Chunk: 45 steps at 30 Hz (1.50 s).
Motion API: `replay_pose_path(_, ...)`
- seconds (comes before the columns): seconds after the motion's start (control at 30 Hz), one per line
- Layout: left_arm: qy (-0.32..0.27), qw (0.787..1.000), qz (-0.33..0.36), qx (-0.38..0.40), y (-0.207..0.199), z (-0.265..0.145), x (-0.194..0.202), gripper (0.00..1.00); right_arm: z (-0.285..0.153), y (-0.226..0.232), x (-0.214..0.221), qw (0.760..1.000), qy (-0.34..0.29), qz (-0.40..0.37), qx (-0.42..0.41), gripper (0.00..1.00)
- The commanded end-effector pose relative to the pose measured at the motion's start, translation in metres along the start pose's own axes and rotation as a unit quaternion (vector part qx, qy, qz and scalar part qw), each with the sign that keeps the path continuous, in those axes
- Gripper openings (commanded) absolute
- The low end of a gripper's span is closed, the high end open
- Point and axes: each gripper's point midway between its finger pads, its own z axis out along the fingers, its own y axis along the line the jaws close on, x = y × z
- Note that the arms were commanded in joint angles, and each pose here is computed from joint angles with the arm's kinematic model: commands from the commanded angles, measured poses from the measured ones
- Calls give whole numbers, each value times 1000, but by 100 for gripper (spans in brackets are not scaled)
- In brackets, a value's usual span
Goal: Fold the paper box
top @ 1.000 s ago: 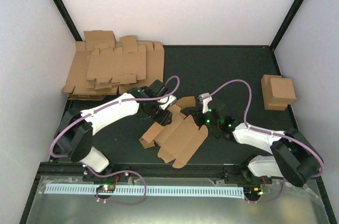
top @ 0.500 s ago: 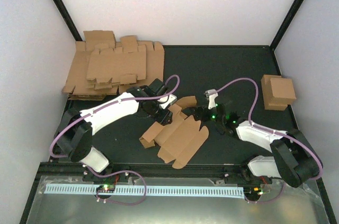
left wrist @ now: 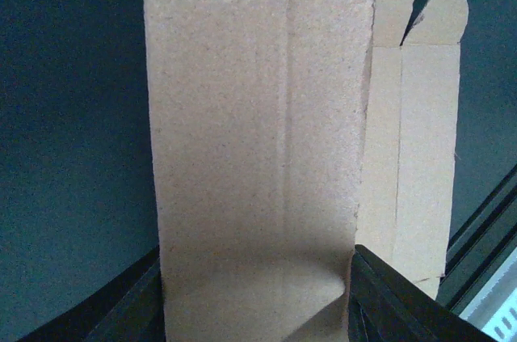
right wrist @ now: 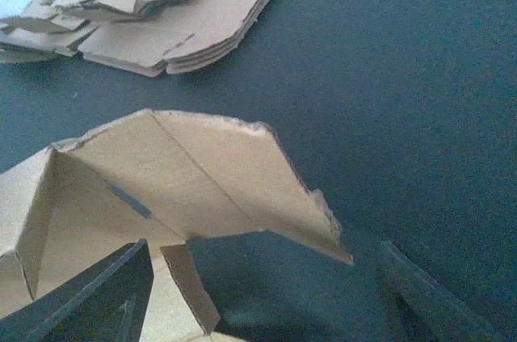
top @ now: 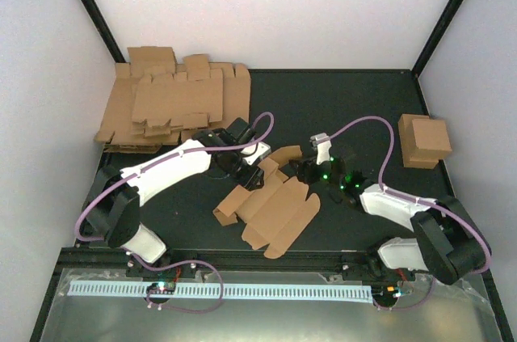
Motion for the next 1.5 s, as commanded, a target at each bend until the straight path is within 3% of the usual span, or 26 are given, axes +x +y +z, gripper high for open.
replay_pose_path(0.0,-20,999,19,22,-13,-18,-12,55,2,0,-15,999,-40,-26,-4,75)
replay_pose_path(0.1,-16,999,20,22,-13,-19,-11,55,7,-2,-15,999,-36,-30,1,68)
replay_pose_path(0.27,-16,999,23,24,-14,-20,-11,55,10,-10,-16,999,-34,-34,22,69)
replay_pose_path(0.43,-12,999,23,23,-13,-17,-12,55,4,-21,-17,997,-45,-32,51,91)
replay_pose_path(0.57,-9,999,24,23,-13,-16,-13,55,1,-36,-19,998,-51,1,46,95)
replay_pose_path(0.7,-10,999,27,25,-13,-16,-13,55,2,-24,-22,998,-54,-4,-25,78)
replay_pose_path(0.83,-4,999,33,26,-14,-16,-13,55,1,2,-29,992,-71,-30,-101,76)
replay_pose_path(1.0,2,999,42,23,-13,-17,-13,55,1,9,-30,989,-71,-40,-122,74)
replay_pose_path(1.2,-1,999,42,18,-12,-17,-16,55,-1,14,-27,988,-63,-39,-138,41)
replay_pose_path(1.47,-5,999,38,6,-7,-14,-19,55,-5,19,-18,988,-54,-33,-138,18)
